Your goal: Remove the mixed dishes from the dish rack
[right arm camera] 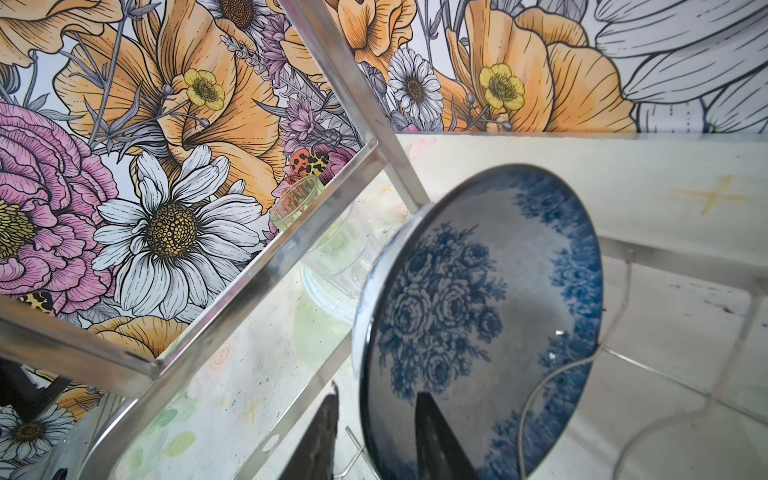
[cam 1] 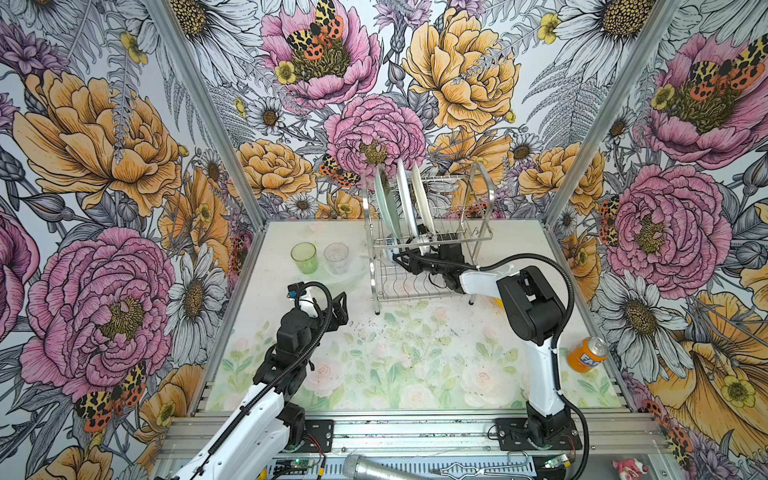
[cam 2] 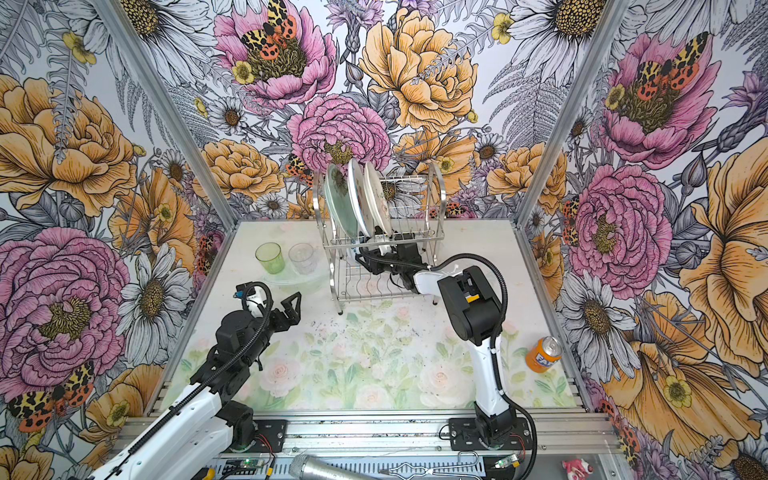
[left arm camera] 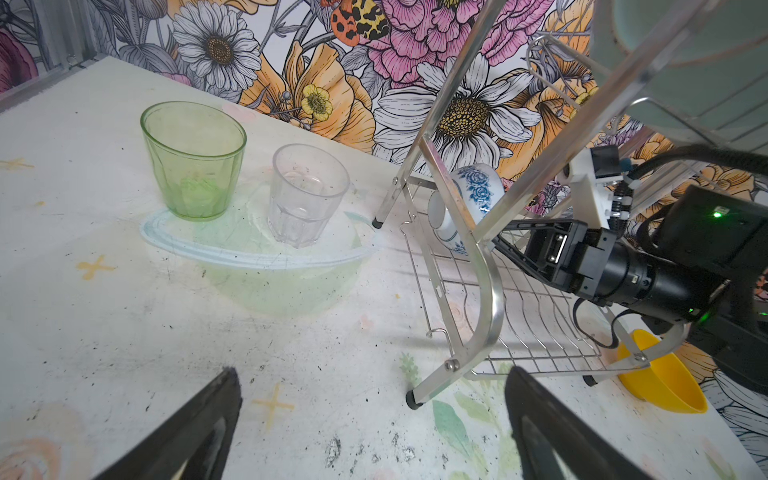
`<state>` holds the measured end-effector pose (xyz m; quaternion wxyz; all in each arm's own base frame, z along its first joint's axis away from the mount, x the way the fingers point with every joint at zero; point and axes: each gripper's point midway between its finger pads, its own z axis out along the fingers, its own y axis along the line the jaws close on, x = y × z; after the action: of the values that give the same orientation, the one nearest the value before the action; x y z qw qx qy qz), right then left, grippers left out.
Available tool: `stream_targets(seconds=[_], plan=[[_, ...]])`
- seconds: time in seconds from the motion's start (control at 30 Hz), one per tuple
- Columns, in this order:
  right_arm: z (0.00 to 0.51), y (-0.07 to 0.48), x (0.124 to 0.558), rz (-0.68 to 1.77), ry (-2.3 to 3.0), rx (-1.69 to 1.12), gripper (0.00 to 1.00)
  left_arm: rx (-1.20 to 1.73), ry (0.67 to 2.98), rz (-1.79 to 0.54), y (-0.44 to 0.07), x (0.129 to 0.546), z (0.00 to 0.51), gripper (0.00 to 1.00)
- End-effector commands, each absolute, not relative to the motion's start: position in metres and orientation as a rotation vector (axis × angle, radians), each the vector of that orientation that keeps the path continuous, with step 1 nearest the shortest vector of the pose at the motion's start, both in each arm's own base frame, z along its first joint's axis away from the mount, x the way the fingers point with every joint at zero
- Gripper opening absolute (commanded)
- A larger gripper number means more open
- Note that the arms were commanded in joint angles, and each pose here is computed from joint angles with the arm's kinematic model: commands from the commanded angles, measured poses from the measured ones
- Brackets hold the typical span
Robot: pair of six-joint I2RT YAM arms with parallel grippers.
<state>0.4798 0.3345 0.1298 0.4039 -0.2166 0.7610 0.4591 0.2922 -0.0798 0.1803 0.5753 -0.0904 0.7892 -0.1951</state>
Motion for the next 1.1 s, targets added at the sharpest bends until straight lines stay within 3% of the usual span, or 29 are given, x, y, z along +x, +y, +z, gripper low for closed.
stream_targets(seconds=[0.0, 0.13, 0.23, 0.6, 1.07], plan=[[0.142, 0.339, 0.484, 1.182, 1.88, -0.565, 0.31, -0.175, 1.84, -0.466, -0.085, 0.292, 0.182, 0.99], [0.142, 0.34, 0.485, 1.184, 1.877, -0.568, 0.3, -0.175, 1.842, -0.462, -0.085, 0.292, 0.182, 0.99], [0.143, 0.342, 0.484, 1.193, 1.875, -0.573, 0.2, -0.174, 1.842, -0.459, -0.084, 0.293, 0.182, 0.99], [0.144, 0.347, 0.488, 1.21, 1.869, -0.581, 0.24, -0.176, 1.846, -0.459, -0.085, 0.293, 0.181, 0.99], [0.149, 0.35, 0.487, 1.228, 1.852, -0.601, 0.08, -0.177, 1.853, -0.455, -0.085, 0.294, 0.18, 0.99]])
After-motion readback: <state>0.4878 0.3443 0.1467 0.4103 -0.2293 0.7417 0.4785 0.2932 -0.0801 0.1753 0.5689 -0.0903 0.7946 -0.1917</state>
